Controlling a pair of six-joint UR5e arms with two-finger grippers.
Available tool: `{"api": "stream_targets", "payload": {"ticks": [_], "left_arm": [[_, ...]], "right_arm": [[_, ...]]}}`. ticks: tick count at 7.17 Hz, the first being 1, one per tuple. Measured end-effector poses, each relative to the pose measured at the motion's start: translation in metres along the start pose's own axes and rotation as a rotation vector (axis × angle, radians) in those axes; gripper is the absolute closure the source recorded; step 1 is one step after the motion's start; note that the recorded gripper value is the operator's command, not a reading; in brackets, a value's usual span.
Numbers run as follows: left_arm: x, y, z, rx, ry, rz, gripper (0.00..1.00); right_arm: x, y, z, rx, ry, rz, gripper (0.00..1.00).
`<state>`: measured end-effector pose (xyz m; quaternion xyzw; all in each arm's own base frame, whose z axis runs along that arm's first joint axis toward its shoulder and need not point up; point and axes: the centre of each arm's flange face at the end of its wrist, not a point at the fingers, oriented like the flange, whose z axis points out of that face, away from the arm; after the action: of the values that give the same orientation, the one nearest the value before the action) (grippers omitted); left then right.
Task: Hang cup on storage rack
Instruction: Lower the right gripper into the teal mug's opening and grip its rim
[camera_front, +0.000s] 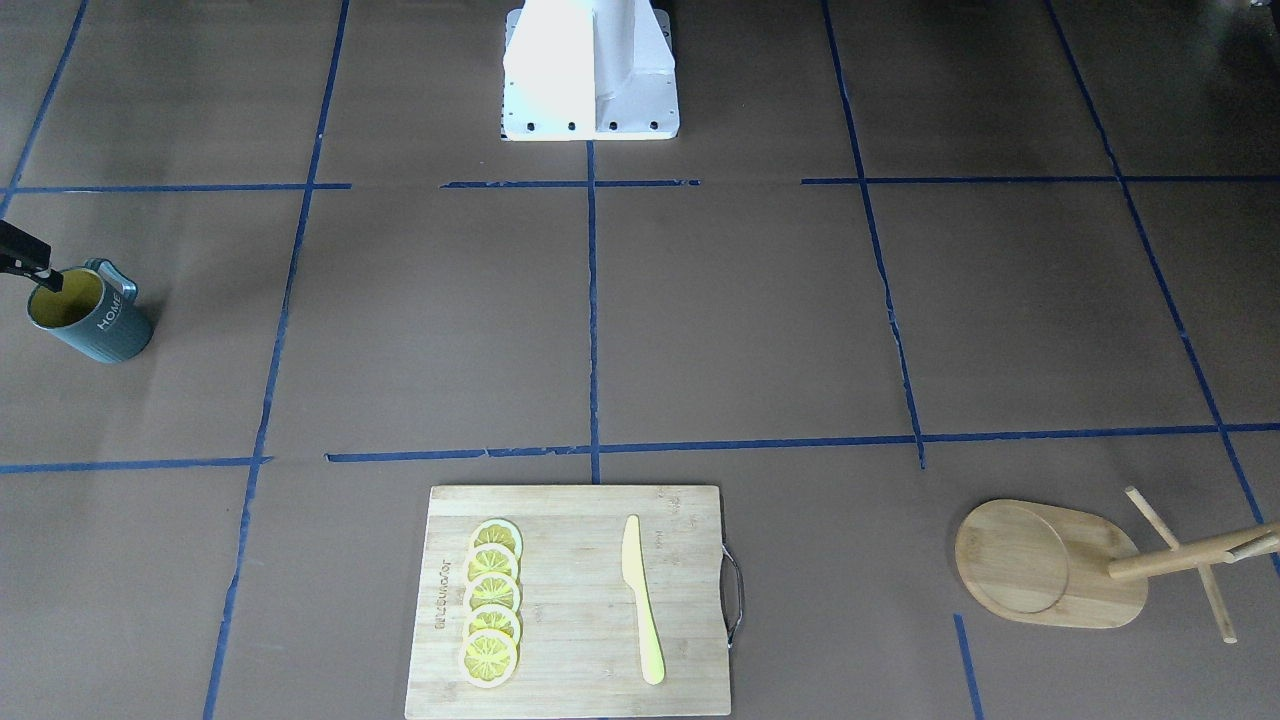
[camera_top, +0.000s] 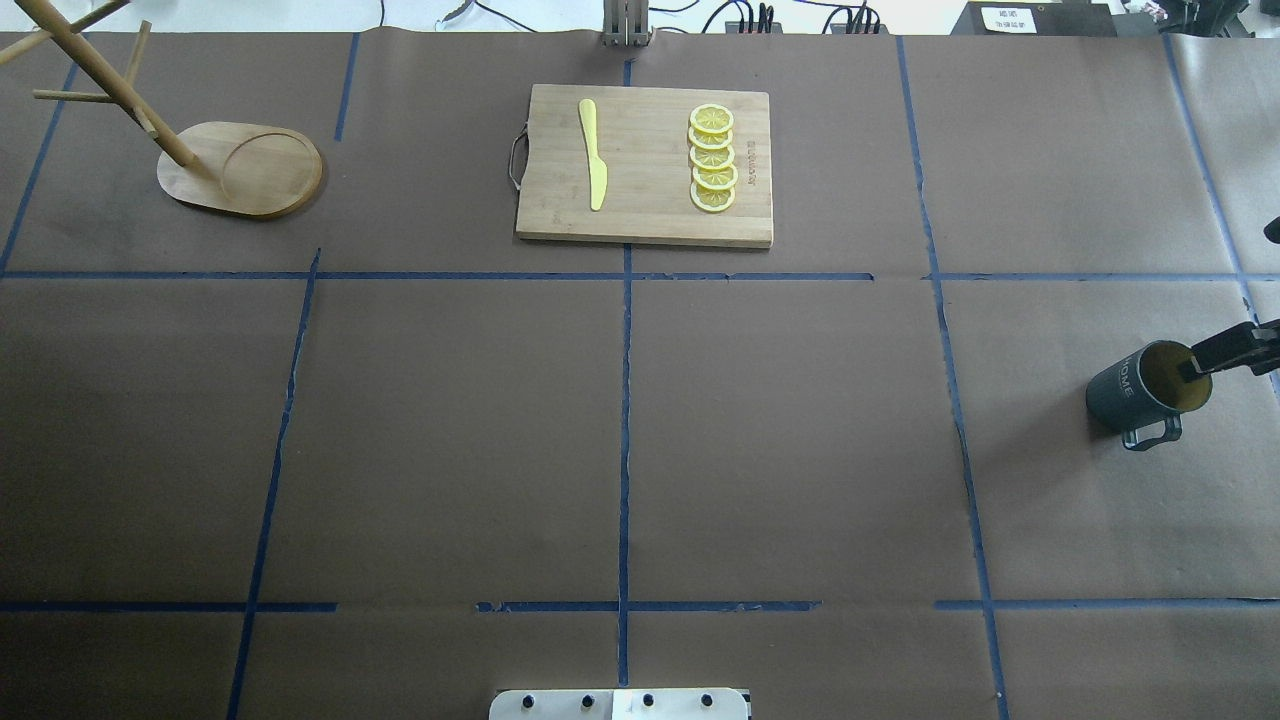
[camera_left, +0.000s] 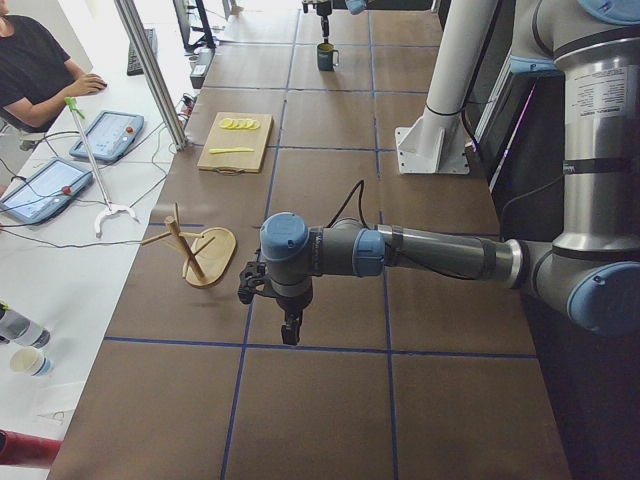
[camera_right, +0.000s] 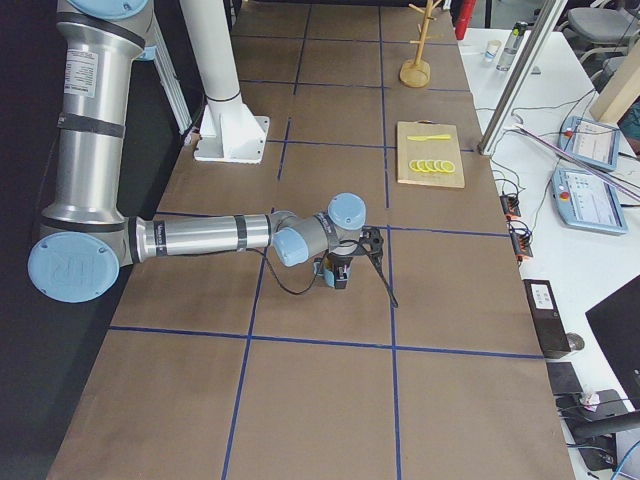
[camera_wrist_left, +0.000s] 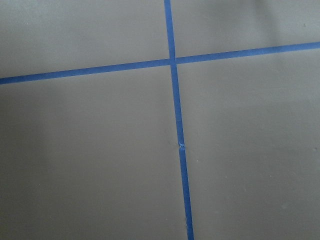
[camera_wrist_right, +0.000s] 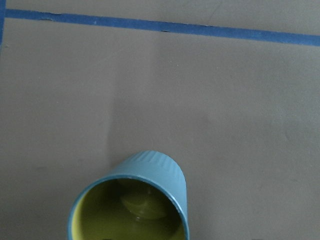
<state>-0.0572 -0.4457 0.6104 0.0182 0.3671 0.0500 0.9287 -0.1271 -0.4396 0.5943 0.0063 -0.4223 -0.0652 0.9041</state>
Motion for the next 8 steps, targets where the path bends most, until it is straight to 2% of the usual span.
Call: {"api": "stream_targets", "payload": {"ticks": [2,4,5,6,8], "left_arm": [[0.0,0.0,0.0,0.0,0.0,0.001,0.0],[0.001,0.0,-0.001,0.001,0.001,0.003,0.0],[0.001,0.0,-0.001,0.002,0.001,0.003,0.0],[0.001,0.0,-0.001,0.003,0.002,0.004,0.0],[0.001,0.0,-0.001,0.003,0.003,0.004,0.0]], "right_arm": [[0.001,-0.008,0.014,-0.02,0.006,0.001,0.41],[0.003,-0.013,0.019,-0.019,0.022,0.0,0.9],[0.001,-0.017,0.02,-0.008,0.042,-0.007,1.0],[-0.004,-0.019,0.018,0.001,0.051,-0.018,1.0],[-0.035,-0.021,0.009,0.017,0.038,-0.065,1.0]]}}
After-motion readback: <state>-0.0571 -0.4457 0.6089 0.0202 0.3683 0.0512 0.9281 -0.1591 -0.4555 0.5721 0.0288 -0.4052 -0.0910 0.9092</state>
